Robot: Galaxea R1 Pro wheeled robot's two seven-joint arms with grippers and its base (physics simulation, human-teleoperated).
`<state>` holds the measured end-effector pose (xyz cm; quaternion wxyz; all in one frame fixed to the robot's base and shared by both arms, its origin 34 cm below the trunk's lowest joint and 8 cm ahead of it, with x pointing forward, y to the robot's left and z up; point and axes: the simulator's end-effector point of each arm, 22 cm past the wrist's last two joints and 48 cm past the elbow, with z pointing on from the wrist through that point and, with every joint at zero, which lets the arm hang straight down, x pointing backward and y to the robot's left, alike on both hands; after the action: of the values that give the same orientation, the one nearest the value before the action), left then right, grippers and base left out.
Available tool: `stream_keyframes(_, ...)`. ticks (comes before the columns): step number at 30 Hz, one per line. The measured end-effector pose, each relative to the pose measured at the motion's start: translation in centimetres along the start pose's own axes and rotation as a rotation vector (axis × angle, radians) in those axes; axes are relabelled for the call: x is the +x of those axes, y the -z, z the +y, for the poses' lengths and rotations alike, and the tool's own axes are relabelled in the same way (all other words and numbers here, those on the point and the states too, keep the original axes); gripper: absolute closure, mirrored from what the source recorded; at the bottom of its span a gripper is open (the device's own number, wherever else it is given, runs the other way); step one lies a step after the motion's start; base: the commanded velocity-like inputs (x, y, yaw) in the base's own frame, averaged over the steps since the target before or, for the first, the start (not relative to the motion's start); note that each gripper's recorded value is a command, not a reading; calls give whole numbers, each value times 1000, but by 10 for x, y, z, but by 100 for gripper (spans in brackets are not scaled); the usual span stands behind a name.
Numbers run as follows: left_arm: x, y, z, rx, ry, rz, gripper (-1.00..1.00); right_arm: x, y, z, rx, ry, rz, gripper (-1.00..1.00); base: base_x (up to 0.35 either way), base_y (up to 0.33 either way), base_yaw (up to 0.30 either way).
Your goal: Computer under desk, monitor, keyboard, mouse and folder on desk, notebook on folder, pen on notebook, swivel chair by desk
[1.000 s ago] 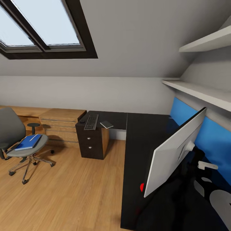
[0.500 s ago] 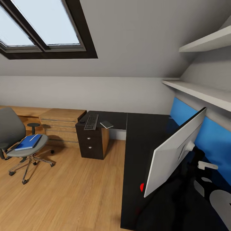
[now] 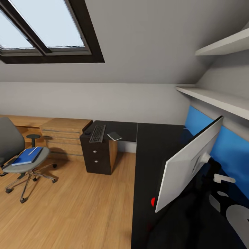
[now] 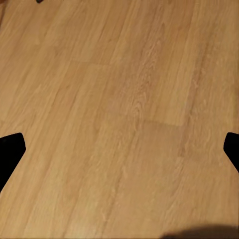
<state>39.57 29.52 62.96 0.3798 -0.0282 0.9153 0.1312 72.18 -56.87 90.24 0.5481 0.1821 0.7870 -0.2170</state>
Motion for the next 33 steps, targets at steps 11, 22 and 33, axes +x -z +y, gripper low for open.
stream_keyframes(11, 0, 0, 0, -1, 0, 0, -100, 0, 0, 0, 0, 1, 1, 100, 5, 0, 0)
stream_keyframes(22, 0, 0, -1, 3, 0, 1, -100, -1, -1, 4, -16, 5, 0, 100, 0, -35, 0)
stream_keyframes(33, 0, 0, -1, 3, 0, 1, -100, 6, 1, 3, -9, 33, 9, -100, 0, -2, 0)
